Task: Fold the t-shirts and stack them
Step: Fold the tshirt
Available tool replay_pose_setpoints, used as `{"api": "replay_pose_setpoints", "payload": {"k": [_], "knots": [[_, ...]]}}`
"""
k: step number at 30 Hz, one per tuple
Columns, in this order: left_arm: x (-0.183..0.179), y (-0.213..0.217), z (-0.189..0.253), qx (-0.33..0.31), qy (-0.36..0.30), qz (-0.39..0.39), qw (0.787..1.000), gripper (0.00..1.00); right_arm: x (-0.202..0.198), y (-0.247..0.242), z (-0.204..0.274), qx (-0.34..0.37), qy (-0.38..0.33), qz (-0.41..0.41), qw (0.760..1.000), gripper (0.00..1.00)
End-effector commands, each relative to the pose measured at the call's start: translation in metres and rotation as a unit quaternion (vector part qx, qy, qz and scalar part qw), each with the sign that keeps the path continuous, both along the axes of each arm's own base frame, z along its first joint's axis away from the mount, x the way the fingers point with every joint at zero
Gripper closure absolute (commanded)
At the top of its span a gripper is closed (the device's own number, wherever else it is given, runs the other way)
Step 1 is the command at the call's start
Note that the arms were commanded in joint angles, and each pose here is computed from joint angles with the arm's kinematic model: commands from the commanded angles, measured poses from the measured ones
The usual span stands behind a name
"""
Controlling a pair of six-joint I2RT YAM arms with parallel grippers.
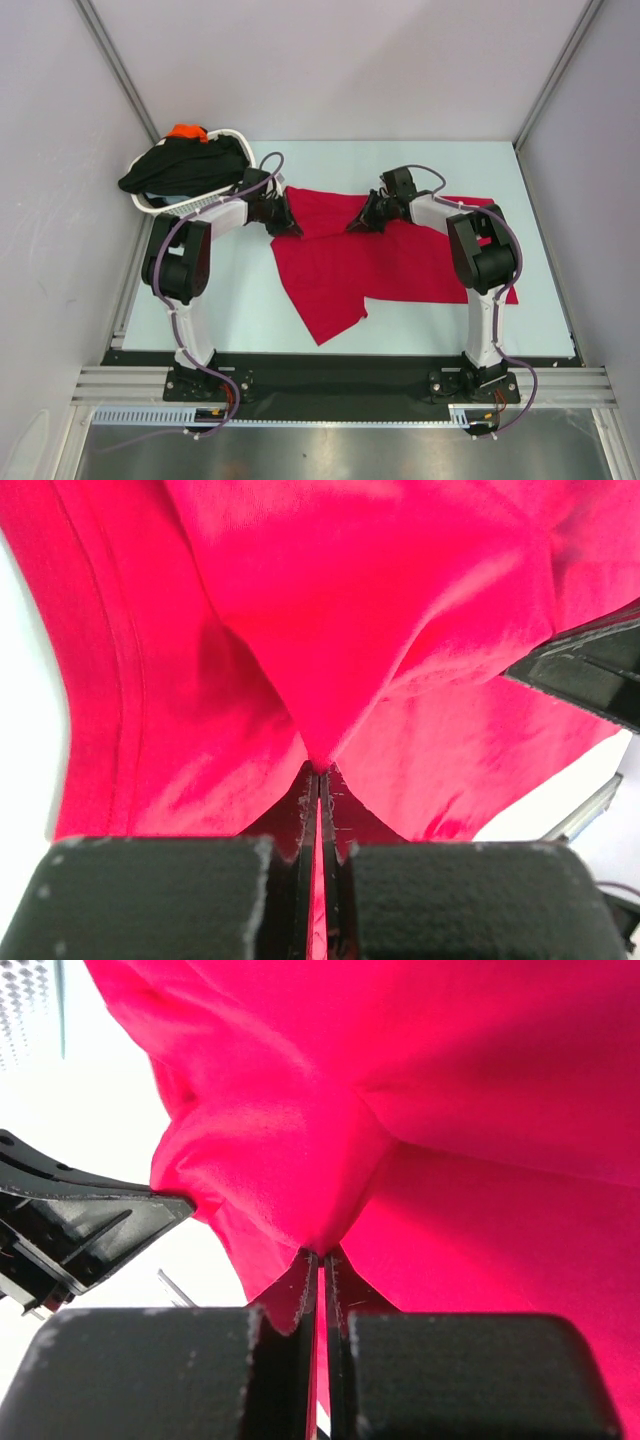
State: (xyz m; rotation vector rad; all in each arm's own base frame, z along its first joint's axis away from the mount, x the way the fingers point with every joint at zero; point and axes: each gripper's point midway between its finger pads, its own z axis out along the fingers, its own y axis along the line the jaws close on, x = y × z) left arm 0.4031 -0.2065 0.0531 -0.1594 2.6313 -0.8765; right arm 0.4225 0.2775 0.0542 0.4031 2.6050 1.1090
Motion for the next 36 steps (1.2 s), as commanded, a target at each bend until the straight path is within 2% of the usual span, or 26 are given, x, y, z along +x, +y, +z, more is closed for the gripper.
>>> {"api": "replay_pose_setpoints", "payload": {"k": [1, 15, 17, 20, 21, 23, 28, 31, 32, 33, 34, 36], "knots": [[-0.012, 0.001, 0.019, -0.016, -0.004, -0.013, 1.0, 0.99, -0.005, 0.003, 0.016, -0.001, -0.014, 0.037, 0.999, 1.0], [-0.03, 0.005, 0.007, -0.019, 0.021, -0.012, 1.0, 0.95, -0.025, -0.01, -0.003, -0.026, 0.033, 0.054, 0.998, 0.99], [-0.032, 0.004, 0.004, -0.02, 0.028, -0.012, 0.999, 0.85, -0.026, -0.012, -0.005, -0.033, 0.035, 0.055, 0.997, 0.96], [-0.035, 0.01, 0.011, -0.005, 0.015, -0.012, 1.0, 0.65, -0.03, -0.023, -0.003, -0.05, 0.04, 0.06, 0.996, 0.86], [-0.031, 0.018, 0.014, 0.02, -0.002, -0.003, 1.0, 0.48, -0.026, -0.031, -0.002, -0.057, 0.039, 0.055, 0.996, 0.76], [-0.027, 0.027, 0.034, 0.041, -0.045, -0.005, 0.998, 0.39, -0.026, -0.047, 0.004, -0.072, 0.035, 0.057, 0.995, 0.71], [0.009, 0.04, 0.07, 0.091, -0.123, 0.006, 0.988, 0.32, -0.008, -0.097, 0.055, -0.099, -0.038, 0.02, 0.994, 0.51], [0.042, 0.037, 0.074, 0.1, -0.151, 0.015, 0.983, 0.3, 0.005, -0.137, 0.073, -0.125, -0.066, -0.025, 0.99, 0.39], [0.054, 0.037, 0.075, 0.104, -0.162, 0.021, 0.981, 0.29, 0.016, -0.171, 0.074, -0.14, -0.069, -0.065, 0.986, 0.34], [0.064, 0.036, 0.058, 0.111, -0.15, 0.021, 0.982, 0.27, 0.021, -0.186, 0.075, -0.147, -0.07, -0.083, 0.983, 0.26], [0.082, 0.034, 0.071, 0.113, -0.175, 0.023, 0.978, 0.26, 0.027, -0.205, 0.075, -0.151, -0.069, -0.103, 0.981, 0.24], [0.102, 0.039, 0.064, 0.139, -0.183, 0.044, 0.972, 0.25, 0.041, -0.251, 0.079, -0.164, -0.078, -0.147, 0.972, 0.21]]}}
